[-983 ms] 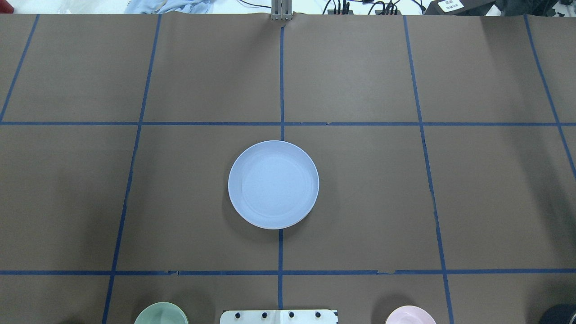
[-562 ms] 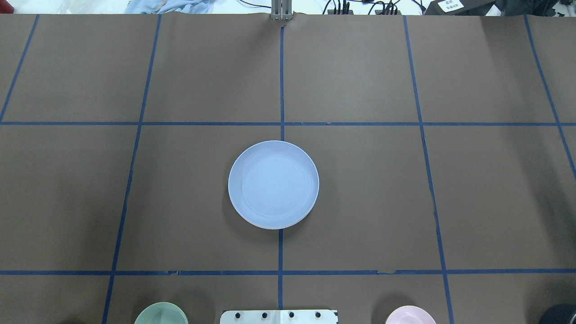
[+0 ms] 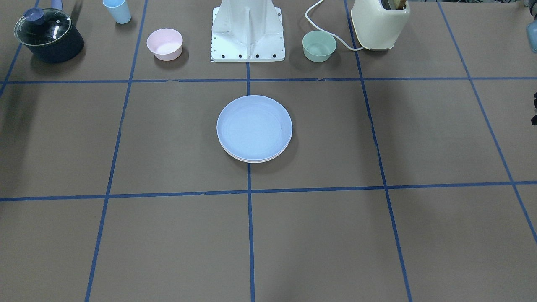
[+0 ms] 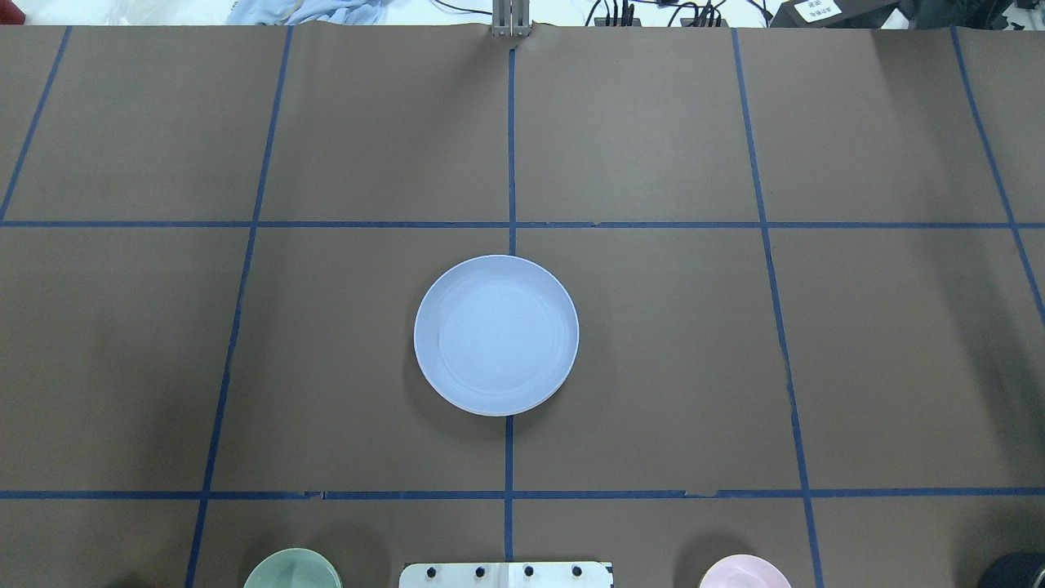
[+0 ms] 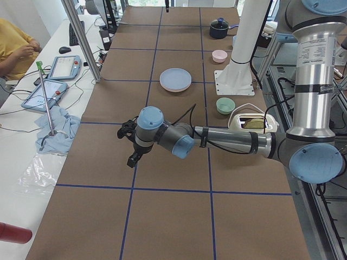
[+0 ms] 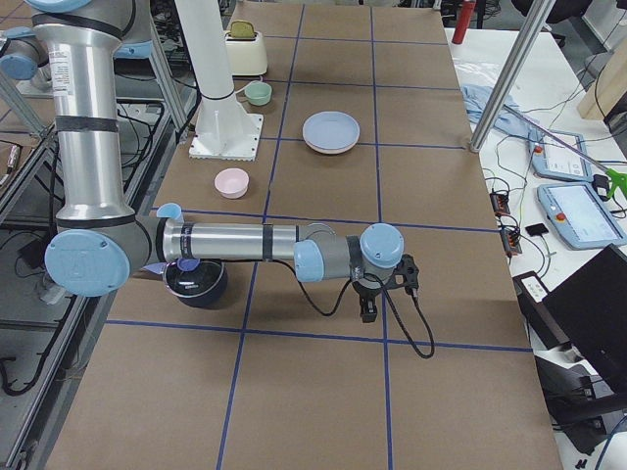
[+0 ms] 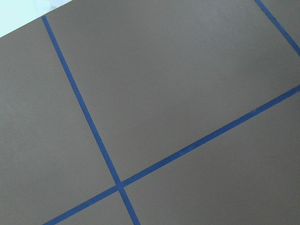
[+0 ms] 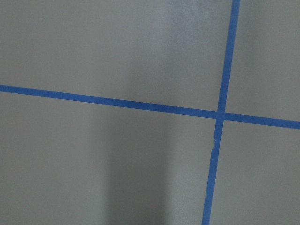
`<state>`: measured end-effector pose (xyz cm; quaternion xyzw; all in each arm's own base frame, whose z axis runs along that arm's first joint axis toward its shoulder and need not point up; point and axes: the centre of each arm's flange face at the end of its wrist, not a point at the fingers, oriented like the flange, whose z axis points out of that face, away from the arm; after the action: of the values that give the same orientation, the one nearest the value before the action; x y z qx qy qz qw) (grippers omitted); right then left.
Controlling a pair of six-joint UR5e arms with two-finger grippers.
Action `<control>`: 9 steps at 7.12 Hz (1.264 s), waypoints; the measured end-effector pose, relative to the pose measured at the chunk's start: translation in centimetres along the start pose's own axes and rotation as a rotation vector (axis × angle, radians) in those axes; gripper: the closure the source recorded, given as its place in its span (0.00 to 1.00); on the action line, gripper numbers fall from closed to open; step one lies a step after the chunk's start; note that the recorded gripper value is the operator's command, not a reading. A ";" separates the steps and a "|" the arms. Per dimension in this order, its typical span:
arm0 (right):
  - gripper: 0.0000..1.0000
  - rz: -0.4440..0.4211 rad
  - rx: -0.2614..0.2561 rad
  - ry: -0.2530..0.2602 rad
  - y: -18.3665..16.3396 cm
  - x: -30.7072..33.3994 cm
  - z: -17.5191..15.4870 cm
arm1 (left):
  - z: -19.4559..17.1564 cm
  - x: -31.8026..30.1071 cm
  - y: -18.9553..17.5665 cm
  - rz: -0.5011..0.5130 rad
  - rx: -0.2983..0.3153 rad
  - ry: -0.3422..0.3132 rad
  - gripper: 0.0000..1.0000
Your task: Stack three plates with pink and blue
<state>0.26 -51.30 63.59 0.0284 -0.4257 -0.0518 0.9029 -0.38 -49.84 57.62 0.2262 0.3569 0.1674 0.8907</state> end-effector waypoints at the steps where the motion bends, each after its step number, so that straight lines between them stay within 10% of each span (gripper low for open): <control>1: 0.00 -0.002 0.002 0.005 0.2 0.0 -0.1 | -0.2 0.2 0.2 0.002 0.002 0.000 0.01; 9: 0.00 -0.029 0.029 -0.001 0.0 -1.8 -1.5 | -0.8 0.9 0.5 0.004 0.010 0.026 0.01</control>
<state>0.28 -51.08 61.31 0.0476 -0.4266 -0.0588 0.9013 -0.37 -48.77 56.83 0.2289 0.3690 0.1704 0.8846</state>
